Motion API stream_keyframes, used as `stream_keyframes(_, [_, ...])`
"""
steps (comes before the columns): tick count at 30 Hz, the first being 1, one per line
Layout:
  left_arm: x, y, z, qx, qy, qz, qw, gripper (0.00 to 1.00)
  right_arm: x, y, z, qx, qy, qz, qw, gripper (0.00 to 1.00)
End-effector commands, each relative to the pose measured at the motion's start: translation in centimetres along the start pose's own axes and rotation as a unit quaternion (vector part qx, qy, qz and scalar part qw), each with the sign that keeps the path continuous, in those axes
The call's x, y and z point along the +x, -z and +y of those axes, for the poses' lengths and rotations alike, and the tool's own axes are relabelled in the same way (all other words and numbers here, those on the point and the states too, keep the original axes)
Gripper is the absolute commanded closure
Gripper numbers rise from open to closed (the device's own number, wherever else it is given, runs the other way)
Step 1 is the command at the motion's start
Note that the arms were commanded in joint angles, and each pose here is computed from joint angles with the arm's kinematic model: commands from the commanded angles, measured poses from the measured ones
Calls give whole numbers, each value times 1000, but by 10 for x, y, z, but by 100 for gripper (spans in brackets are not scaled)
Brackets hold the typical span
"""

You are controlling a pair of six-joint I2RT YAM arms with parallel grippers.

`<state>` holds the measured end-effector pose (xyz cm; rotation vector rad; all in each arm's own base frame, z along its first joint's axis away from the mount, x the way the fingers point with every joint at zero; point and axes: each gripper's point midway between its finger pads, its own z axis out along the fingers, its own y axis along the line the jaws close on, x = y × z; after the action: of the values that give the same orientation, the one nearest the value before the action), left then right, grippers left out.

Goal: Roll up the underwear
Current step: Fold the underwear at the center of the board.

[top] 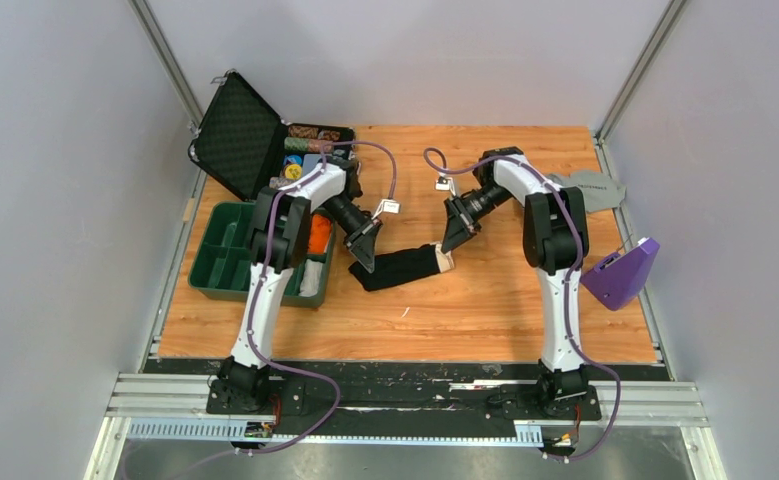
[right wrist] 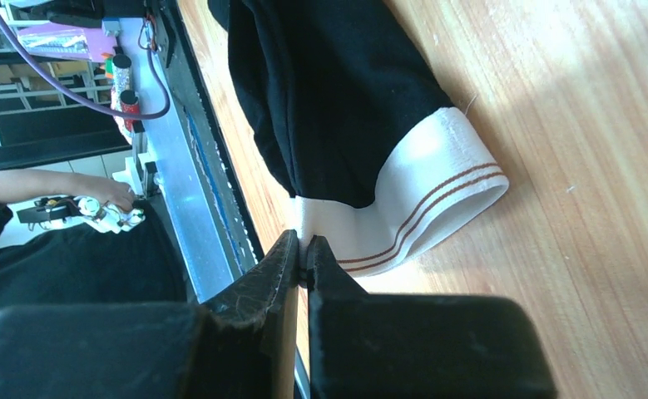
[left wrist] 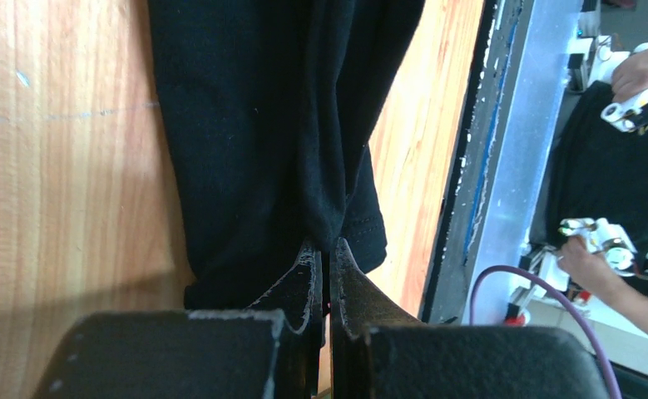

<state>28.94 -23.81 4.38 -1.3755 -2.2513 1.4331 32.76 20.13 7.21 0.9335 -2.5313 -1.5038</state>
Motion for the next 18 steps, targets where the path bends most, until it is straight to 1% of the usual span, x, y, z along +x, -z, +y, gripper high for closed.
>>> stream_keyframes(1, [-2,16,-13,-6,28,-20,999,100,-24,0,-1,-1,-7,-26,1000,100])
stream_keyframes(6, [2,20,-2,-17,50,-27,998,100,-33,-2,-8,0,-11,-30,999,100])
stream_keyframes(14, [11,13,11,-20,72,-18,997,100,-54,-4,-17,5,-11,-50,999,100])
stream_keyframes(15, [11,13,12,-22,71,-17,997,100,-57,-4,-17,5,-12,-53,998,98])
stream_keyframes(18, [13,12,15,-22,73,-15,997,100,-71,-3,-17,12,2,-66,998,87])
